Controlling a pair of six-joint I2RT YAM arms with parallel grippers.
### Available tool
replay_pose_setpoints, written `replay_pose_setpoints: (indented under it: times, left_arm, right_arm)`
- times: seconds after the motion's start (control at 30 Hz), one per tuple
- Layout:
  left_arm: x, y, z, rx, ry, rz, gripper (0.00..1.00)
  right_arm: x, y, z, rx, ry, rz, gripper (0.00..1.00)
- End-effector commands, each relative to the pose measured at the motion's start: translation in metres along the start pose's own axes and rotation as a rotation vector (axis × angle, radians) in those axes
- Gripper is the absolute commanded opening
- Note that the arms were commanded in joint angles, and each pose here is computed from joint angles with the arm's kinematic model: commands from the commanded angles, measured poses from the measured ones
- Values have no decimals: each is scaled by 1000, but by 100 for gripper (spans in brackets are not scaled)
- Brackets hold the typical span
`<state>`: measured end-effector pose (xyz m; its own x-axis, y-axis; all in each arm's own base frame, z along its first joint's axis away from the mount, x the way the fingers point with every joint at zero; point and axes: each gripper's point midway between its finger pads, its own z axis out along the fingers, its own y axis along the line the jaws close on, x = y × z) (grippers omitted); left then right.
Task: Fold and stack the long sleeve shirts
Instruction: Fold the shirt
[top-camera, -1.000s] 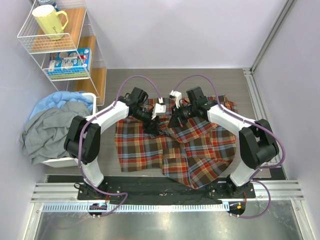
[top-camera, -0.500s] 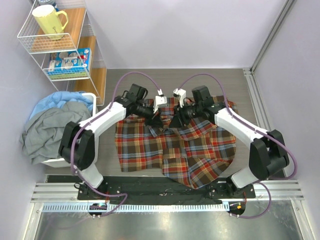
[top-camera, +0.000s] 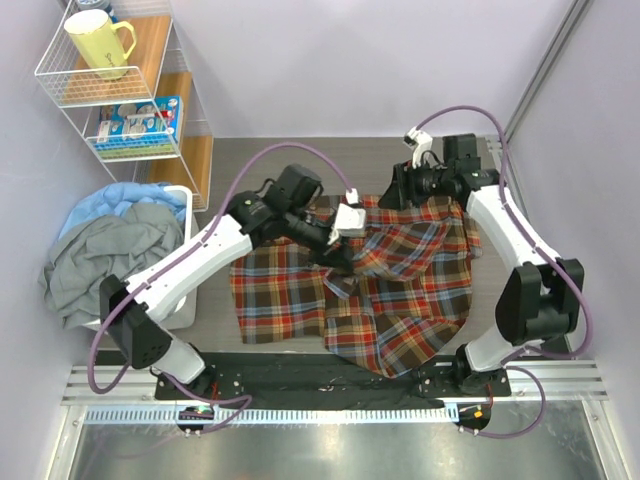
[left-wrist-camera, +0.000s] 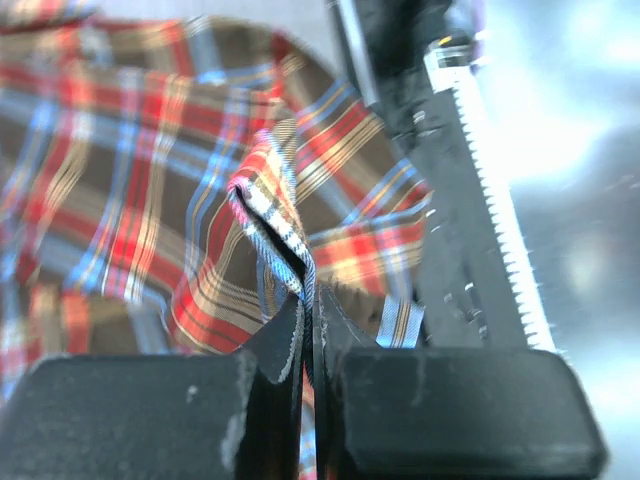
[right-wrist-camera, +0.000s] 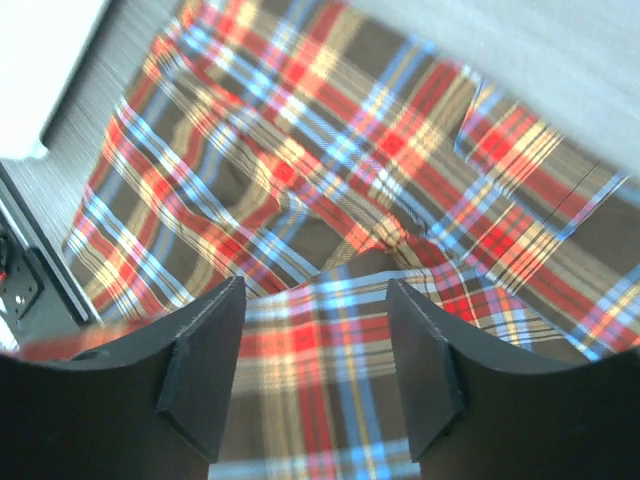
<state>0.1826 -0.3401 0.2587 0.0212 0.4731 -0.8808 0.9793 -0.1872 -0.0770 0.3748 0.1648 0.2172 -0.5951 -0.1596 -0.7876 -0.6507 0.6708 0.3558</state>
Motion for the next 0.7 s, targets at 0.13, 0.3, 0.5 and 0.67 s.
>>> replay_pose_setpoints:
  times: [0.13, 0.3, 0.5, 0.67]
  left_arm:
    - [-70, -12, 39, 94, -40, -70, 0]
    - [-81, 2, 75, 144, -32, -154, 0]
    - [-85, 9, 79, 133, -43, -151, 0]
    - [-84, 30, 66, 49, -84, -253, 0]
  right_arm:
    - [50, -27, 40, -41, 171, 63, 56]
    - [81, -37, 55, -72, 265, 93, 51]
    - [132, -38, 61, -104, 381, 155, 49]
    - [140, -36, 52, -118, 416, 180, 50]
